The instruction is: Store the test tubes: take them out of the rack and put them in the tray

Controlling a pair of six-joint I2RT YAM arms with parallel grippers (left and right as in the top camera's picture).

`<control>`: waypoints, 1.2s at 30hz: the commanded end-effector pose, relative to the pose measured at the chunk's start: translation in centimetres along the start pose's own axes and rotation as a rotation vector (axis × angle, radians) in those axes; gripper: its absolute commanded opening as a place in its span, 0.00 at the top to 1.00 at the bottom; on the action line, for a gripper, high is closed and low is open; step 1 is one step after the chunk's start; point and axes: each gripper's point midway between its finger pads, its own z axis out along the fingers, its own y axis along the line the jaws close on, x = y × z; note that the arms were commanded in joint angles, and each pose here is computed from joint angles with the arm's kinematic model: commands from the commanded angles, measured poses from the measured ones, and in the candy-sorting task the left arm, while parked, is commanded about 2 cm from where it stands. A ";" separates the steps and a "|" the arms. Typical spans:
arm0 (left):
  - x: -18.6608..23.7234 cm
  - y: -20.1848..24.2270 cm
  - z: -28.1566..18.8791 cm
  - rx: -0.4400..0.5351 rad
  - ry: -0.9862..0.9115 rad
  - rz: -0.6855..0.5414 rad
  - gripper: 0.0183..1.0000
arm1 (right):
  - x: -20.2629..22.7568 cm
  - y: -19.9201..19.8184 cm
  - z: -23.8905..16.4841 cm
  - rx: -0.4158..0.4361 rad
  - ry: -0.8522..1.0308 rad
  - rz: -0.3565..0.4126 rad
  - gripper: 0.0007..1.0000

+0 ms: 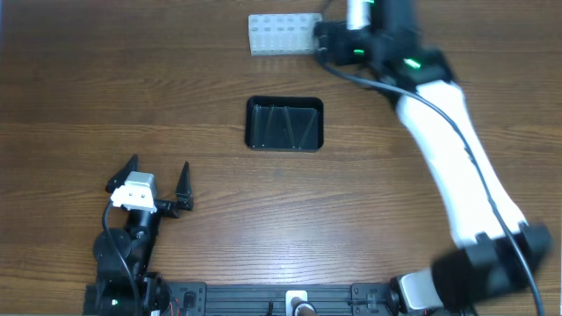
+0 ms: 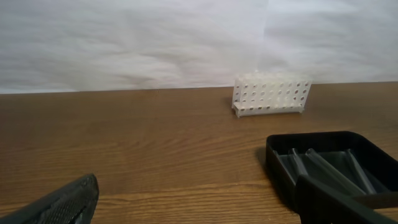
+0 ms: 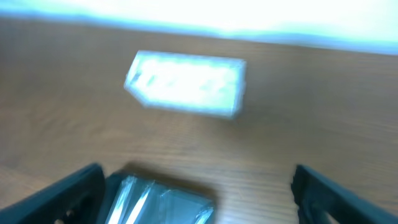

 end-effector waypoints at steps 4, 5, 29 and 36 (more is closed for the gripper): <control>0.1 -0.1 0.0 0.011 -0.002 0.015 0.00 | 3.1 -7.4 -7.5 0.161 -0.188 -0.058 0.01; 0.1 -0.1 0.0 0.011 -0.002 0.015 0.00 | 3.7 -7.8 -8.2 0.182 -0.216 -0.075 0.01; 0.1 -0.1 0.0 0.011 -0.002 0.015 0.00 | 20.0 -7.9 -13.3 0.292 -0.569 -0.125 0.01; 0.1 -0.1 0.0 0.011 -0.002 0.015 0.00 | 21.4 -8.6 -14.0 0.326 -0.612 -0.114 0.01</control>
